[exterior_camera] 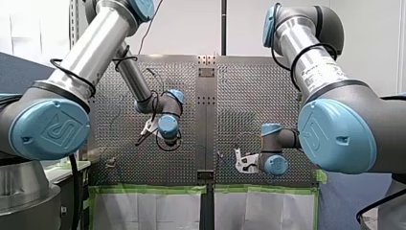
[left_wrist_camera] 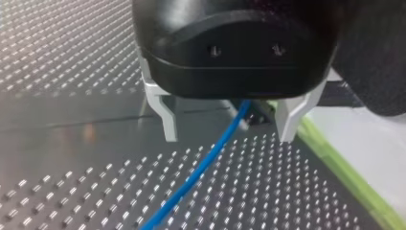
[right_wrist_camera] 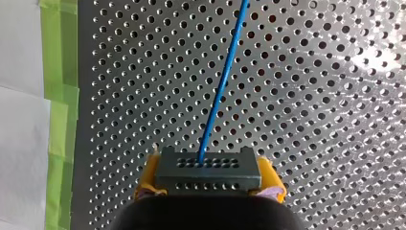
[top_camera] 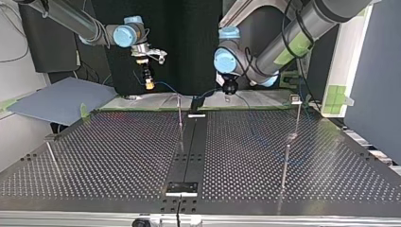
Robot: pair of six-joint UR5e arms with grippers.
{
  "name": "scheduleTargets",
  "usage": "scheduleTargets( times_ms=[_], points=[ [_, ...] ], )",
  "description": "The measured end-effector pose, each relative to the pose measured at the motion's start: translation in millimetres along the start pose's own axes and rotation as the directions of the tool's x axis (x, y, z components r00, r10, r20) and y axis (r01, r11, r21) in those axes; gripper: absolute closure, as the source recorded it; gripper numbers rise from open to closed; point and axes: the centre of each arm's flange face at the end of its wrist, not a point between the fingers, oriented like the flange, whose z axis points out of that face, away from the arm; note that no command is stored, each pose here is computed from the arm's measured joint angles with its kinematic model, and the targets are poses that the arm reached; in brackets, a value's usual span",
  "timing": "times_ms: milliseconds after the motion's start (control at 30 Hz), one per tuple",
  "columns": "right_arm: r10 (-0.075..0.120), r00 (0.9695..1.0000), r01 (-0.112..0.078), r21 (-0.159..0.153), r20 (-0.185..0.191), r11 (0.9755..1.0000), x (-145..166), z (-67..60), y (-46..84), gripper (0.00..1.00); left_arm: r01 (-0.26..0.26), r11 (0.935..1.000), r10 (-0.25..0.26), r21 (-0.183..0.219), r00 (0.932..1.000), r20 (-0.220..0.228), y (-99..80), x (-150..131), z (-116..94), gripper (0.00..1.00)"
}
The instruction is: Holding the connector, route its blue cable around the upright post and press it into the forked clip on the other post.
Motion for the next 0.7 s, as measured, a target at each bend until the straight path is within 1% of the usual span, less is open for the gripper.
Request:
scheduleTargets(
  times_ms=[67,133,200,300,467,667,700],
  points=[
    [0.0,1.0,0.0,0.001,-0.001,1.0,0.5,0.4,-0.5,0.56,0.0,0.9999,0.0,0.01,1.0,0.0,-8.6,5.0,-1.1,0.0],
    [0.0,1.0,0.0,0.002,-0.002,1.0,0.9,1.0,-1.0,0.56,0.01,0.9996,-0.01,0.026,0.9999,0.011,-18.8,6.7,-2.9,0.0],
    [-0.001,1.0,0.001,0.002,0.0,1.0,1.3,1.2,-1.3,0.56,0.026,0.9985,-0.028,0.047,0.999,0.034,-28.7,4.0,-5.5,0.0],
    [-0.001,1.0,0.001,0.003,0.001,1.0,1.6,1.4,-1.6,0.56,0.054,0.996,-0.059,0.072,0.9962,0.064,-38.9,-0.8,-8.8,0.0],
    [-0.001,1.0,0.001,0.004,0.004,1.0,1.9,1.5,-2.0,0.56,0.097,0.9913,-0.105,0.089,0.9904,0.09,-45.9,-5.3,-11.2,0.0],
    [-0.001,1.0,0.001,0.005,0.004,1.0,2.1,1.5,-2.5,0.56,0.141,0.9836,-0.153,0.113,0.9825,0.107,-54.4,-8.5,-16.0,0.0],
    [-0.001,1.0,0.001,0.005,0.004,1.0,2.1,1.5,-2.6,0.56,0.151,0.9816,-0.164,0.116,0.9801,0.111,-55.7,-9.2,-16.5,0.0]
  ],
)
